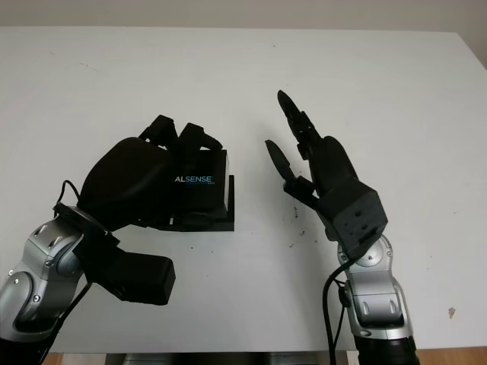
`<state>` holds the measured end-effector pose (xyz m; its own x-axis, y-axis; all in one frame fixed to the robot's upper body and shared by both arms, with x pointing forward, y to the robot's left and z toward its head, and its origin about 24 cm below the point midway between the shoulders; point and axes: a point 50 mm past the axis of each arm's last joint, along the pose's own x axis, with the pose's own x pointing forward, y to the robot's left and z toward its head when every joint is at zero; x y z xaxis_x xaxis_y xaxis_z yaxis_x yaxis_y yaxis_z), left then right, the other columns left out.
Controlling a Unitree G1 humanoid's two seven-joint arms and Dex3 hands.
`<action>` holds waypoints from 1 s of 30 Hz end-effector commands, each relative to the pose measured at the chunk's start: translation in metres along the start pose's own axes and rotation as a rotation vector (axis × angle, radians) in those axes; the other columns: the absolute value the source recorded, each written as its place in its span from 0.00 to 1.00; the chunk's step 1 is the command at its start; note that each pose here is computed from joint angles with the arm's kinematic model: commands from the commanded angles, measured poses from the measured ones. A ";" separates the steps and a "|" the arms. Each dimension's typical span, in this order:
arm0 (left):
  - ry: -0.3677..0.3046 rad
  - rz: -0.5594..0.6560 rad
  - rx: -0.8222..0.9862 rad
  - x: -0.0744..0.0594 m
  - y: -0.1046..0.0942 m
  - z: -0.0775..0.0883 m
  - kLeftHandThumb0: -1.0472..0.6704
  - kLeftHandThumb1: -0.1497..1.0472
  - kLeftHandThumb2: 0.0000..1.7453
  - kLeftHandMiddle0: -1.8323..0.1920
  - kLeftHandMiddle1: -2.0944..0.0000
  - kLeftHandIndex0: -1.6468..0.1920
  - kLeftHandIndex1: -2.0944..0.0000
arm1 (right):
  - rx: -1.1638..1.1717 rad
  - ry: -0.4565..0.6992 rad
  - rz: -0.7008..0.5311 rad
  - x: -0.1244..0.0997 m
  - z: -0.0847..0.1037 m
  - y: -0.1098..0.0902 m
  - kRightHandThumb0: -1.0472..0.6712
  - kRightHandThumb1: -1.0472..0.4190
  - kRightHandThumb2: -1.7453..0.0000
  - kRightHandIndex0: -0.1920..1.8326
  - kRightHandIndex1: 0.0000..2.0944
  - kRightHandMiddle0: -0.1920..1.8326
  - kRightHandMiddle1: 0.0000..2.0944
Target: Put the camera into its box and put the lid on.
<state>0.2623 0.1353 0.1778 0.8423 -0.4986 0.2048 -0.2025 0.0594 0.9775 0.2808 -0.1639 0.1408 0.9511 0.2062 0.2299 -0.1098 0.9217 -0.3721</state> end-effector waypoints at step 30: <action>0.052 -0.019 -0.072 0.004 -0.004 0.007 0.45 1.00 0.28 0.68 0.00 0.94 0.00 | 0.029 -0.034 -0.005 -0.001 0.005 0.004 0.22 0.00 0.69 0.13 0.02 0.14 0.04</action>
<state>0.2667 0.1315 0.1723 0.8809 -0.4411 0.1716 -0.1393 0.1048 0.9847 0.2803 -0.1593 0.1407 0.9477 0.2091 0.2412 -0.1175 0.9310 -0.3455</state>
